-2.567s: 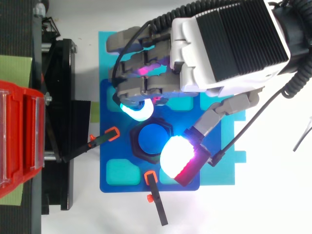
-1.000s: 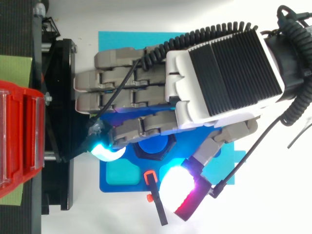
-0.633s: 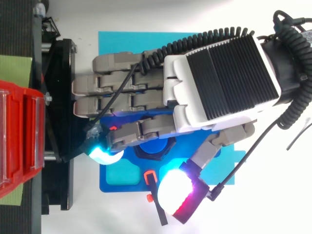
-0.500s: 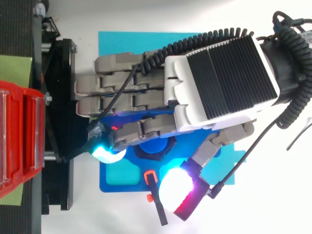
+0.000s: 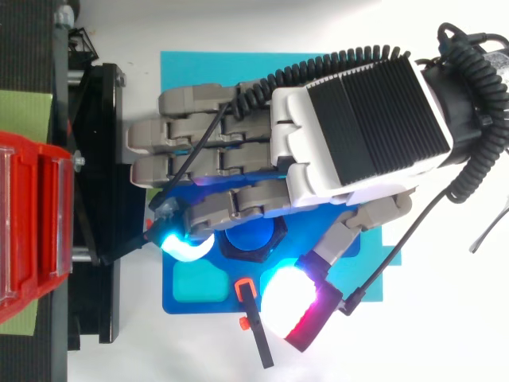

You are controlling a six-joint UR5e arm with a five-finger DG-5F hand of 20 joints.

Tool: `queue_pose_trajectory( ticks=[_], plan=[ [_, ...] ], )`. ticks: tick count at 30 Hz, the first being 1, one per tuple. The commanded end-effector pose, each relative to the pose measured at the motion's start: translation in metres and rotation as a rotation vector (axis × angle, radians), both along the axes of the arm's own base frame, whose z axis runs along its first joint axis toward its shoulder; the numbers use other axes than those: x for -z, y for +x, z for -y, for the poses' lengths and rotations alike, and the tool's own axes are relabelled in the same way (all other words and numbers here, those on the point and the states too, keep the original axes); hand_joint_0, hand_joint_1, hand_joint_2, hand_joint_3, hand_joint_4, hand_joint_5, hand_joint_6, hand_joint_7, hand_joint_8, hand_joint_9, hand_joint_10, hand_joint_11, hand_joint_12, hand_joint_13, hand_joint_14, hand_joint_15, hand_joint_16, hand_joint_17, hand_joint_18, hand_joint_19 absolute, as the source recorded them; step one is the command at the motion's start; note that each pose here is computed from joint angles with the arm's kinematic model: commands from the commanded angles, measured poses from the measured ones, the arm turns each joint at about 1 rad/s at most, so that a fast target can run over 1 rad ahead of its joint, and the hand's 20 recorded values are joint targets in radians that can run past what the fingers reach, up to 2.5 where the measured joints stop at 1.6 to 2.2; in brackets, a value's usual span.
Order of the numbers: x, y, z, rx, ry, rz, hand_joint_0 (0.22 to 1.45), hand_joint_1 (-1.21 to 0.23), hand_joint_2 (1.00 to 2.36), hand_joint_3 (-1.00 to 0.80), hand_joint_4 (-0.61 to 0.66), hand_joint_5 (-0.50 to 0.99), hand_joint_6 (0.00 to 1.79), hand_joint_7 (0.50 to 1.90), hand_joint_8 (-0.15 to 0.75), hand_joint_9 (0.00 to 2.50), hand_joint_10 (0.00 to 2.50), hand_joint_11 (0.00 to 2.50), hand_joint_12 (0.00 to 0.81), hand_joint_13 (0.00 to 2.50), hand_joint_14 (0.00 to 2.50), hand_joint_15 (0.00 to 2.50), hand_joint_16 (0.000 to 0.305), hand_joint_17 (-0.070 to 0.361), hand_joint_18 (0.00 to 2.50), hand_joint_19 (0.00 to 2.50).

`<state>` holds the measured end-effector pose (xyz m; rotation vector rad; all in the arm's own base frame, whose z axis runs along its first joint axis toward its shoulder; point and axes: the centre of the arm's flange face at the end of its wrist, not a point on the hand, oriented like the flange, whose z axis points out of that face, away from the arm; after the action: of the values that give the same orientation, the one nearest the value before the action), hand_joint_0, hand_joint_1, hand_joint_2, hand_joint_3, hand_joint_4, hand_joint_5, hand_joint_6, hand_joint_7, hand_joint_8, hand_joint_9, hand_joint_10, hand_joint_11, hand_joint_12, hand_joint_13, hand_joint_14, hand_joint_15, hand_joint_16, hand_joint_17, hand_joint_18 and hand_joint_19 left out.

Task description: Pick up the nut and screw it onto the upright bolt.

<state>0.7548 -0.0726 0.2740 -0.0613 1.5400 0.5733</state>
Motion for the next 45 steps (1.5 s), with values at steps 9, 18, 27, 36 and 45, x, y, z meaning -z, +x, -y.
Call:
queue_pose_trajectory(
  ticks=[9, 18, 27, 36, 45],
  plan=[
    [0.0, -0.001, 0.004, 0.004, -0.001, 0.001, 0.47, -0.13, 1.0, -0.5, 0.25, -0.11, 0.5, 0.91, 0.243, 0.28, 0.0, 0.0, 0.331, 0.0, 0.0, 0.0, 0.047, 0.105, 0.0, 0.0],
    [0.001, -0.001, 0.01, 0.006, -0.002, 0.003, 0.48, -0.14, 1.0, -0.5, 0.26, -0.1, 0.5, 0.97, 0.254, 0.36, 0.0, 0.0, 0.325, 0.0, 0.0, 0.0, 0.044, 0.099, 0.0, 0.0],
    [0.0, -0.003, 0.021, 0.006, -0.006, 0.01, 0.48, -0.15, 1.0, -0.5, 0.28, -0.07, 0.5, 1.05, 0.264, 0.47, 0.0, 0.0, 0.32, 0.0, 0.0, 0.0, 0.042, 0.094, 0.0, 0.0],
    [-0.003, -0.003, 0.029, 0.007, -0.006, 0.019, 0.5, -0.19, 1.0, -0.5, 0.22, -0.02, 0.5, 1.19, 0.269, 0.63, 0.0, 0.0, 0.306, 0.08, 0.0, 0.0, 0.038, 0.086, 0.0, 0.0],
    [-0.004, -0.006, 0.038, 0.001, -0.007, 0.002, 0.51, -0.22, 1.0, -0.5, 0.18, 0.01, 0.5, 1.25, 0.266, 0.83, 0.0, 0.0, 0.282, 0.24, 0.0, 0.0, 0.032, 0.071, 0.0, 0.0]
  ],
)
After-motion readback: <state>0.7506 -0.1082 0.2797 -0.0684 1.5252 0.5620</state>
